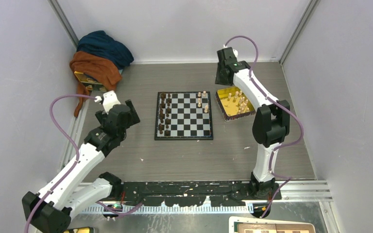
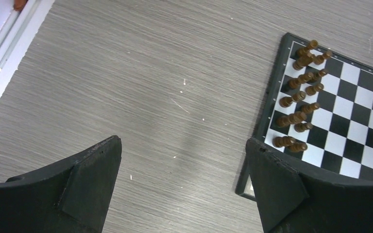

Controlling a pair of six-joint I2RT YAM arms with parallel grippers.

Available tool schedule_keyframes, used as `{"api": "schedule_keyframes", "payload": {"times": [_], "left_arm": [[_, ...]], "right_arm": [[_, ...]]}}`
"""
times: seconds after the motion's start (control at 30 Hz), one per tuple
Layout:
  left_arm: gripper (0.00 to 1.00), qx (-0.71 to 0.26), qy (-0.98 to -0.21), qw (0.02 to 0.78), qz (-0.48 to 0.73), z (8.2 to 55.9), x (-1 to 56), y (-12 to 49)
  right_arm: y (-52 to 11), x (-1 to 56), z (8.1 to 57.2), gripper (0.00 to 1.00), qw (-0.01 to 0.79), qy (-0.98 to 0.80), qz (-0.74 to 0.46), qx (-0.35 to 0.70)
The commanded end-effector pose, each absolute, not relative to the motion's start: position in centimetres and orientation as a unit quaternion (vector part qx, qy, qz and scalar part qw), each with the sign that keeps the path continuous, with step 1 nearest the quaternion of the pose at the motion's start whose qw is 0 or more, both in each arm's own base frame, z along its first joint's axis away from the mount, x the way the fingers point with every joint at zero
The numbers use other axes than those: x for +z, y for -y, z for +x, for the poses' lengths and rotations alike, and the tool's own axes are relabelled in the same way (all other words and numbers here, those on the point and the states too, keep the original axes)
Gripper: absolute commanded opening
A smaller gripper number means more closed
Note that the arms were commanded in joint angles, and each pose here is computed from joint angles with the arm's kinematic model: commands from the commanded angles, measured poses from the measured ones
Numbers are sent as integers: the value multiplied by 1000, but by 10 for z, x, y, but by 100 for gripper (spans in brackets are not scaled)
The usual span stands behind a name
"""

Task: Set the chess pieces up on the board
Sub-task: Pick up the chess piece from the storage box.

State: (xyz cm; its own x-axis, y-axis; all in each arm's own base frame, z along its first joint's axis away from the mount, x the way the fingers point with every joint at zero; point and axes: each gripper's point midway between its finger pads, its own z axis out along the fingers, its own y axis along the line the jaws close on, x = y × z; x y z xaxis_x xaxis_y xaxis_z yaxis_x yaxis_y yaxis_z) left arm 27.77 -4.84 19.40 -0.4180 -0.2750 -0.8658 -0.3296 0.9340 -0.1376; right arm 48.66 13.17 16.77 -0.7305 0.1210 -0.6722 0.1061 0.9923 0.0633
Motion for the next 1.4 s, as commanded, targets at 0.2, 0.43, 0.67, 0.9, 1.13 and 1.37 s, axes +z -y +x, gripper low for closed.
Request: {"api": "schedule_keyframes", "payload": {"times": [0.2,0.43,0.67,0.9,1.13,1.37], "left_arm": [[99,47,-781,587,-207,285,213,27],[99,48,-786,581,-207,287,208,29],[99,48,-788,579,-203,289,205,31],[99,45,-791,577,-200,292,202,34],[99,46,-794,573,-197,296,199,37],[99,48,-794,574,-196,298,198,38]], "right_arm": [[-80,129,494,39,353,-921,162,-7],[-79,108,503,39,337,-926,168,-5],[-74,93,509,39,328,-929,171,-5],[-72,86,514,39,323,-931,171,-3],[-70,81,520,39,320,-932,171,-5],[-67,73,522,39,313,-934,174,-9]]}}
